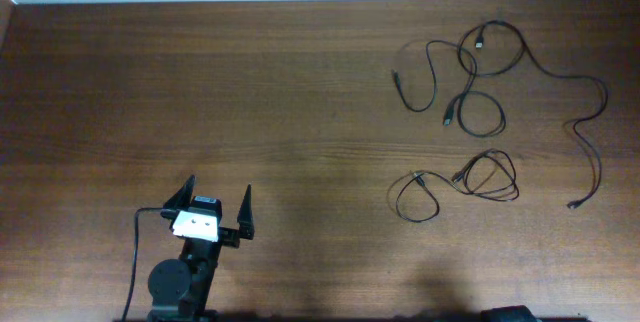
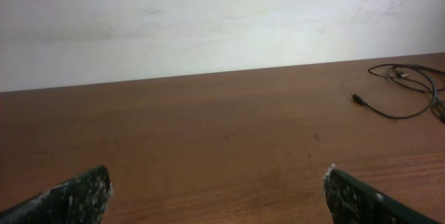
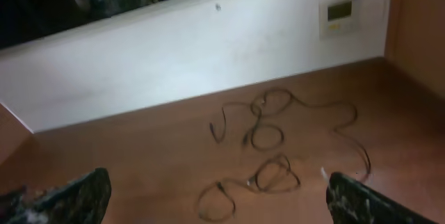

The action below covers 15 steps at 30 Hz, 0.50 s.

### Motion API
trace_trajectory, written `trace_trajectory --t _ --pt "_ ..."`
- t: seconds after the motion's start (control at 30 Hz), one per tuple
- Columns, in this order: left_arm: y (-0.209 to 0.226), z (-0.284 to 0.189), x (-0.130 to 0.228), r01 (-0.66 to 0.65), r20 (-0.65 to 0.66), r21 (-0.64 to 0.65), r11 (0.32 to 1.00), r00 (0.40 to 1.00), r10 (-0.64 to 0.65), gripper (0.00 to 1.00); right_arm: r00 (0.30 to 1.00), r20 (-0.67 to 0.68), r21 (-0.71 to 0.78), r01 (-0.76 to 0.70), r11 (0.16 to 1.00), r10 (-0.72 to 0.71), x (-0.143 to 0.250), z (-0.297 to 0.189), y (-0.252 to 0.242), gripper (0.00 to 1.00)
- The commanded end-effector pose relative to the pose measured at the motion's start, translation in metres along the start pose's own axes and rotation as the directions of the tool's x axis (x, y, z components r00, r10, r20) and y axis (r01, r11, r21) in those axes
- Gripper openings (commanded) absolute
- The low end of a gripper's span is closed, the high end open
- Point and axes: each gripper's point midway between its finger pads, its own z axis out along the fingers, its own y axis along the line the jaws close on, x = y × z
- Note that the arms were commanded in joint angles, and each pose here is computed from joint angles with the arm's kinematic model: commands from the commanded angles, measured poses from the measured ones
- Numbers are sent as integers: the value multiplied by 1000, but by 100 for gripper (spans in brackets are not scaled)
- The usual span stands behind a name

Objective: Untangle cables

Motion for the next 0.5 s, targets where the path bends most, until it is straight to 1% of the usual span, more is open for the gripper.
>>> trace_trajectory --t 0.0,0.07,0.17,0.23,0.3,0.37,0.47 --pt "3 0 1 -15 -2 -14 1000 1000 15 99 999 -31 2 7 1000 -7 23 -5 -7 98" --pt "3 0 1 -15 -2 -14 1000 1000 15 99 996 -93 19 14 1000 -12 50 0 -14 99" --pt "3 0 1 -15 -2 -14 1000 1000 15 99 975 -223 54 30 998 -17 98 11 -27 98" --pt "3 0 1 -15 -2 -14 1000 1000 15 99 967 -256 60 13 998 3 121 24 -31 99" --pt "3 0 1 -15 -2 -14 1000 1000 15 99 962 -272 43 -17 999 28 133 28 -29 98" --pt "3 0 1 -15 -2 -14 1000 1000 15 99 950 -311 45 -14 999 28 148 29 -31 99" --pt "3 0 1 -15 -2 -14 1000 1000 15 99 952 -304 -12 -34 999 28 145 31 -20 98"
